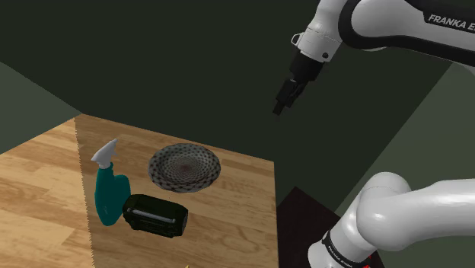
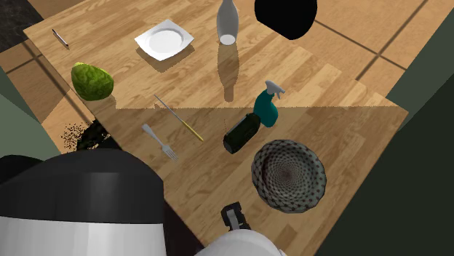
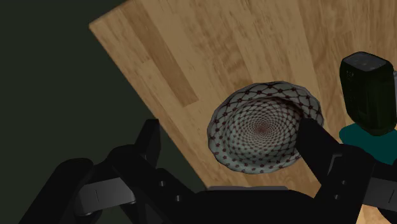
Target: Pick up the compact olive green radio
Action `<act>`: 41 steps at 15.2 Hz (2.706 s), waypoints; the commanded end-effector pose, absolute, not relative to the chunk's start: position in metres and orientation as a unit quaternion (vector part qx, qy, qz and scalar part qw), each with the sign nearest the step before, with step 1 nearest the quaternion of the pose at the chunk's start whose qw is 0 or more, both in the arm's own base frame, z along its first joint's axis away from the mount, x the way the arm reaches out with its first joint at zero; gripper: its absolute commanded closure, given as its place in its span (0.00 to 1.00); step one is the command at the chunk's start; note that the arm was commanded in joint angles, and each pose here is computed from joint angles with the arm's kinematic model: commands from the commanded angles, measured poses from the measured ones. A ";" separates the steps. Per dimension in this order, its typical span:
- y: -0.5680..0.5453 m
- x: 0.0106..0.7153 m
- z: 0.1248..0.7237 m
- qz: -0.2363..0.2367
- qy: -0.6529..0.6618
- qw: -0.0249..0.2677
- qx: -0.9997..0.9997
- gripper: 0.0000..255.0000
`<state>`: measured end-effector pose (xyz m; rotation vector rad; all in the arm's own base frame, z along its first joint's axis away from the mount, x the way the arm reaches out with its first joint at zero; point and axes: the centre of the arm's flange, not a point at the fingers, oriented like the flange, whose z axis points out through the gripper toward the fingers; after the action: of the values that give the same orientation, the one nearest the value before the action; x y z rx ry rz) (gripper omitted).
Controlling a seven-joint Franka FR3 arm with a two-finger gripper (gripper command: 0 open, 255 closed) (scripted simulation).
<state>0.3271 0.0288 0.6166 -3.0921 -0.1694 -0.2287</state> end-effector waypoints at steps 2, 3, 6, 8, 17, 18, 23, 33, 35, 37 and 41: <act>0.040 0.332 0.610 -0.072 -0.058 0.016 -0.996 0.00; 0.051 0.336 0.604 -0.071 -0.062 0.015 -0.995 0.00; 0.085 0.348 0.585 -0.066 -0.074 0.010 -0.995 0.00; 0.108 0.356 0.571 -0.063 -0.082 0.006 -0.995 0.00; 0.210 0.386 0.509 -0.049 -0.116 -0.009 -0.992 0.00; 0.221 0.389 0.502 -0.048 -0.120 -0.011 -0.992 0.00; 0.278 0.401 0.465 -0.040 -0.139 -0.020 -0.989 0.00; 0.387 0.418 0.389 -0.025 -0.177 -0.037 -0.983 0.00; 0.387 0.418 0.379 -0.025 -0.177 -0.037 -0.983 0.00; 0.387 0.418 0.368 -0.025 -0.177 -0.037 -0.983 0.00; 0.387 0.418 0.349 -0.025 -0.177 -0.037 -0.983 0.00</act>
<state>0.4182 0.3866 0.3529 -3.1635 -0.5690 -0.0805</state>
